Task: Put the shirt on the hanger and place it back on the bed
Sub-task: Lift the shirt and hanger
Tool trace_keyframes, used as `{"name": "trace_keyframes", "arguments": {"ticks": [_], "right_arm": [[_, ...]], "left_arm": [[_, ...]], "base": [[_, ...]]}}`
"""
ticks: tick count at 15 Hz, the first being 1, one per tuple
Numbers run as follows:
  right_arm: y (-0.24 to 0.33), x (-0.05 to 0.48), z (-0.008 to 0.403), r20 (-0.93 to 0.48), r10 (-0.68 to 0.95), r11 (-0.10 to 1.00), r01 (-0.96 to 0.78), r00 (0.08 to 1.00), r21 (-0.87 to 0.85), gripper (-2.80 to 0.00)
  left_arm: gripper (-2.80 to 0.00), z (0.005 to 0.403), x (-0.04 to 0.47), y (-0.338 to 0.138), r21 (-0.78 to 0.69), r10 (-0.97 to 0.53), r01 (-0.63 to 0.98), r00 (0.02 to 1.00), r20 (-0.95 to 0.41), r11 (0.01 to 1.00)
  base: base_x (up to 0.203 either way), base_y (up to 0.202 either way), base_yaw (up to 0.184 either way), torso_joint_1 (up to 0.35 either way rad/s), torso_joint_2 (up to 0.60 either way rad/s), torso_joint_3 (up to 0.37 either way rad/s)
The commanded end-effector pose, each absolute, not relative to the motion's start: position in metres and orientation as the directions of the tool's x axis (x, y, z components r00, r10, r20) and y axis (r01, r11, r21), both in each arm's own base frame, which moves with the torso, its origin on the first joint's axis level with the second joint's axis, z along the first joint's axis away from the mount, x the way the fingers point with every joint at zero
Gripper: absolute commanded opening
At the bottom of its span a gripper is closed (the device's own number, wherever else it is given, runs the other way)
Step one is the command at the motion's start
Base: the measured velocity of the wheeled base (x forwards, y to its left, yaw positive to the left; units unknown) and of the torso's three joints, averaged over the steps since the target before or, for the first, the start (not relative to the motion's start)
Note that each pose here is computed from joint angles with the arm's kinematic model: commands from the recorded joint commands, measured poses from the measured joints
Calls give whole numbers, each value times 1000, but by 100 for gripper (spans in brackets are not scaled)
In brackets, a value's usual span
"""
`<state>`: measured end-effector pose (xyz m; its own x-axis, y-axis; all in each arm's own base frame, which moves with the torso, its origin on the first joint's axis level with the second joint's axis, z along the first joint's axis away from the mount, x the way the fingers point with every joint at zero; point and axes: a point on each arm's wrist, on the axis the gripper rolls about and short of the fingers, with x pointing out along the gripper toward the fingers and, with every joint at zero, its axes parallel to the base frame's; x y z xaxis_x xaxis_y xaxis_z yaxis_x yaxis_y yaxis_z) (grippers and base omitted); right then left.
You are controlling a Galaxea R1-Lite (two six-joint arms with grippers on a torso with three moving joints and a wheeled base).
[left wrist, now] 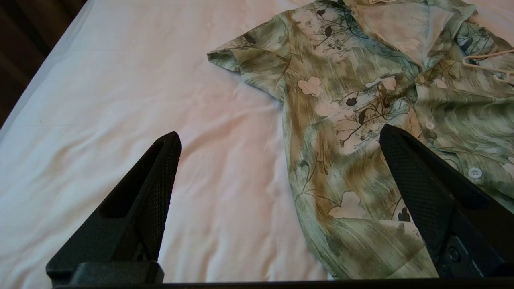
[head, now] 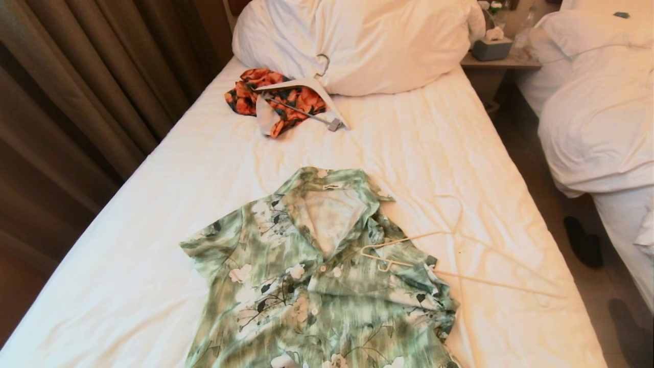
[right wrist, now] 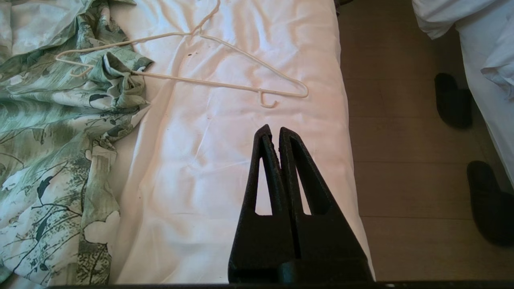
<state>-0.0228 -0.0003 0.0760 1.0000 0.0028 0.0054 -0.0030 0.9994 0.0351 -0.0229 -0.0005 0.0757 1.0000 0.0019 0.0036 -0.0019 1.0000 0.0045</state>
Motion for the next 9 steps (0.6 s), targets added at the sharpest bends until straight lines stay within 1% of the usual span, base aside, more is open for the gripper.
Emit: {"name": "trace_keyframes", "arguments": {"ticks": [1,9], "right_arm": [[0,-23,75,3,3,999,-3,1000,35,-280],[0,-23,76,5,1,999,-2,1000,42,-280]], "left_arm": [[0,76,-23,0,5,3,-3,1000,3,1000],[0,76,-23,0,5,3,-3,1000,3,1000]], "base": [[0,0,0,0,0,0],[0,0,0,0,0,0]]}}
